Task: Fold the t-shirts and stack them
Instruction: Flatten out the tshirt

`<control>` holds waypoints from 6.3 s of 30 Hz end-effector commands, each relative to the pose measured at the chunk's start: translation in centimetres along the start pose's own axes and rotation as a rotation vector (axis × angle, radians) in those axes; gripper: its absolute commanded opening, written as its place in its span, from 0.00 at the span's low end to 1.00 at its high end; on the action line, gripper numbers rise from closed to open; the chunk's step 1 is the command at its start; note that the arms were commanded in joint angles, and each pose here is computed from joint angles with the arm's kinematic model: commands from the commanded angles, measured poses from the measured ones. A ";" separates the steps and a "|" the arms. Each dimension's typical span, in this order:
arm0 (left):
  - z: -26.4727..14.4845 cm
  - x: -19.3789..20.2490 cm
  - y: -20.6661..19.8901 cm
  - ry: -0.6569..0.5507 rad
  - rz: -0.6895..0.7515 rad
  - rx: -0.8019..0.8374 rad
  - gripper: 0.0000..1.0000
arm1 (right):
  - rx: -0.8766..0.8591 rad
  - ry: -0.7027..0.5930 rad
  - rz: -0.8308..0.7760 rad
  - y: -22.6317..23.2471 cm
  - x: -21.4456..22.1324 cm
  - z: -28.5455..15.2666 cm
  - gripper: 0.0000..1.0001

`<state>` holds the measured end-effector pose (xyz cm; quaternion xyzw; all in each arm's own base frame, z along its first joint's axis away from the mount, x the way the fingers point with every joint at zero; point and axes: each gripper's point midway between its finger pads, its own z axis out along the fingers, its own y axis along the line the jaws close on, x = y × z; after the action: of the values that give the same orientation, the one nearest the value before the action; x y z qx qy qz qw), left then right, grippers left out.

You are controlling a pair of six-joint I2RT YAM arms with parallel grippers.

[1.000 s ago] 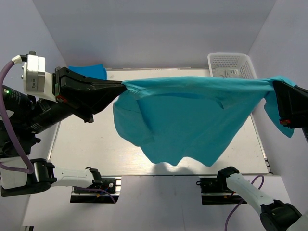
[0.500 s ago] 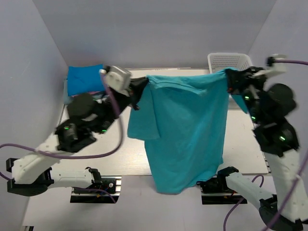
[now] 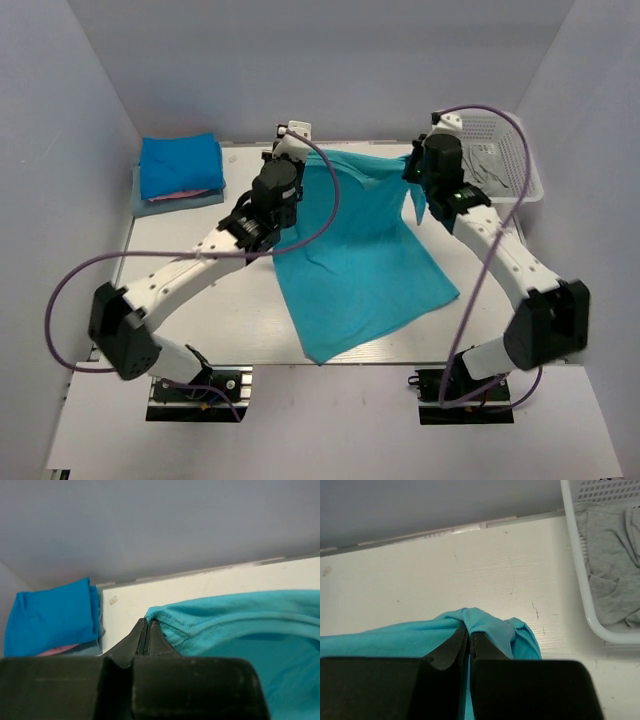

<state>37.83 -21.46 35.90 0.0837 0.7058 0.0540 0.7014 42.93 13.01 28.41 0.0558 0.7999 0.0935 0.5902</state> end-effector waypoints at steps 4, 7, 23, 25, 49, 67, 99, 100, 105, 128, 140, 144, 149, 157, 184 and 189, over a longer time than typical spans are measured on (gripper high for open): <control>8.8 7.5 0.2 0.129 -0.041 -0.051 0.00 | -0.012 -0.064 0.010 1.7 -1.8 7.1 0.00; 13.6 11.3 1.4 0.195 -0.067 -0.114 0.00 | -0.023 -0.021 0.002 2.5 -0.3 11.7 0.00; 23.3 14.3 3.2 0.385 -0.152 -0.083 1.00 | -0.100 0.151 -0.115 4.3 6.0 19.0 0.90; 21.4 16.3 1.1 0.423 -0.156 0.021 1.00 | -0.125 0.191 -0.099 3.5 7.3 15.2 0.90; 8.9 35.3 0.5 0.900 -0.300 -0.033 1.00 | -0.034 0.774 0.192 -3.7 28.3 -9.0 0.90; -22.3 38.3 7.5 1.252 -0.644 -0.427 1.00 | 0.218 0.602 -0.016 -5.9 24.4 6.4 0.90; -8.4 33.2 0.0 1.016 -0.638 0.079 1.00 | -0.103 0.802 0.168 -3.4 29.7 -12.7 0.90; -8.4 33.2 -0.1 1.017 -0.649 0.073 1.00 | -0.080 0.809 0.162 -3.9 30.1 -12.7 0.90; -11.8 35.7 -1.6 1.108 -0.633 0.087 1.00 | 0.020 0.848 0.193 -6.1 31.6 -11.6 0.90; -8.5 26.6 -1.2 0.900 -0.320 -0.054 1.00 | -0.140 0.579 0.140 -6.7 19.0 -7.4 0.90; 1.3 28.0 0.9 0.889 -0.135 -0.262 1.00 | -0.200 0.698 0.078 -4.3 23.7 -7.5 0.90; 2.7 29.8 1.5 0.916 -0.123 -0.251 0.95 | -0.179 0.737 0.089 -4.5 25.1 -6.9 0.90; 3.6 32.1 2.2 0.973 -0.137 -0.249 0.77 | -0.091 0.782 0.084 -5.8 26.3 -6.7 0.90; 4.9 31.2 3.4 0.949 -0.215 -0.234 0.20 | -0.053 0.781 0.076 -6.6 26.4 -6.7 0.90; 8.4 34.8 17.9 1.004 -0.022 -0.236 0.18 | 0.089 0.823 0.044 -8.8 27.0 -6.7 0.90; 8.1 34.4 18.6 1.006 -0.125 -0.252 0.54 | 0.113 0.811 0.034 -9.2 26.7 -6.6 0.90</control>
<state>45.54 2.91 2.91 -0.0584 0.9545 0.1486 0.2520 28.13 9.31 2.38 0.0544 0.9721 0.0913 0.2090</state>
